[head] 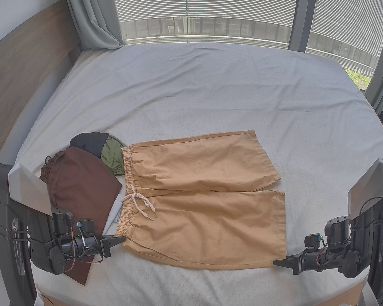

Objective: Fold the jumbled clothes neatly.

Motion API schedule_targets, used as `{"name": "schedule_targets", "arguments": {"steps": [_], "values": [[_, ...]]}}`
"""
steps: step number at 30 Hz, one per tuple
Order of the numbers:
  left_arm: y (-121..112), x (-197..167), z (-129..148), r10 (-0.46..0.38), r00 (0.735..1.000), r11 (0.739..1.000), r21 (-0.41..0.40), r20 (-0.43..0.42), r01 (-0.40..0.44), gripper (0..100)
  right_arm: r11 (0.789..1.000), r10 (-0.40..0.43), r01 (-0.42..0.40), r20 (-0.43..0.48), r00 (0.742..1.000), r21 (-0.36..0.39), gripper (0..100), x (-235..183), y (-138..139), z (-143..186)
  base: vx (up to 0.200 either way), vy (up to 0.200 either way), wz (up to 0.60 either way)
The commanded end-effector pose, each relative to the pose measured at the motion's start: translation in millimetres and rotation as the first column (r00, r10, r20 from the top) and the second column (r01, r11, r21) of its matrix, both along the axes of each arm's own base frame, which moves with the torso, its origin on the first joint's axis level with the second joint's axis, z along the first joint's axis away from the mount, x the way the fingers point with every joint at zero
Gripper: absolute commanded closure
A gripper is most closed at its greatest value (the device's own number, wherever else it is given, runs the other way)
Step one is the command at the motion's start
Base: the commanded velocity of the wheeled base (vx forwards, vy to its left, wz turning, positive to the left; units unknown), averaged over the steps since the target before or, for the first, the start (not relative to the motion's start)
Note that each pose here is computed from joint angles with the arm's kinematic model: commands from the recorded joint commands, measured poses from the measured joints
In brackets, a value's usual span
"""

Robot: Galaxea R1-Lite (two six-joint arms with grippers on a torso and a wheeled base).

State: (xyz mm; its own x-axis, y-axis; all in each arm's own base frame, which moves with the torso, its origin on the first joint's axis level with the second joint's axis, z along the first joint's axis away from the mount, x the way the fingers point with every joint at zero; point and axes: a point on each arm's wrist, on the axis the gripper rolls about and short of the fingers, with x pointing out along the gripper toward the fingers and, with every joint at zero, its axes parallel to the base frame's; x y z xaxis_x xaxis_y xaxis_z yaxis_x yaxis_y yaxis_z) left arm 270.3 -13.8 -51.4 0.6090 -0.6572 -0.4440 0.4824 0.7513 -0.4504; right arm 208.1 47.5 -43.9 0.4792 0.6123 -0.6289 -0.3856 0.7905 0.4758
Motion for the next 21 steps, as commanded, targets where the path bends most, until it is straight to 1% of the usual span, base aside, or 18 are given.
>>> {"name": "schedule_targets", "arguments": {"steps": [1, 7, 14, 16, 20, 21], "values": [[0, 0, 0, -0.006, 1.000, 1.000, 0.002, 0.005, 0.006, 100, 1.000, 0.003, -0.003, -0.020, 1.000, -0.003, 100, -1, 0, -4, 0.000, 0.000, 0.00], [1, -1, 1, -0.020, 1.000, 1.000, 0.003, 0.012, 0.020, 100, 1.000, -0.004, 0.004, -0.020, 1.000, -0.009, 100, -2, 0, -4, 0.000, 0.000, 0.00], [4, -10, 2, -0.017, 1.000, 1.000, -0.012, -0.018, 0.017, 100, 1.000, -0.013, 0.013, -0.010, 1.000, -0.011, 100, -4, -3, 1, 0.000, 0.000, 0.00], [7, -14, 2, -0.015, 0.999, 1.000, -0.018, -0.032, 0.014, 100, 1.000, -0.001, 0.002, 0.008, 1.000, -0.026, 100, -3, -5, 1, 0.000, 0.000, 0.00], [9, -24, 2, -0.015, 0.998, 1.000, -0.011, -0.060, 0.014, 100, 0.994, 0.058, -0.050, 0.077, 0.995, -0.097, 100, -3, -17, -2, 0.000, 0.000, 0.00], [9, -26, 2, -0.022, 0.998, 1.000, -0.009, -0.058, 0.022, 100, 0.994, 0.069, -0.062, 0.077, 0.995, -0.094, 100, -3, -18, -2, 0.000, 0.000, 0.00]]}}
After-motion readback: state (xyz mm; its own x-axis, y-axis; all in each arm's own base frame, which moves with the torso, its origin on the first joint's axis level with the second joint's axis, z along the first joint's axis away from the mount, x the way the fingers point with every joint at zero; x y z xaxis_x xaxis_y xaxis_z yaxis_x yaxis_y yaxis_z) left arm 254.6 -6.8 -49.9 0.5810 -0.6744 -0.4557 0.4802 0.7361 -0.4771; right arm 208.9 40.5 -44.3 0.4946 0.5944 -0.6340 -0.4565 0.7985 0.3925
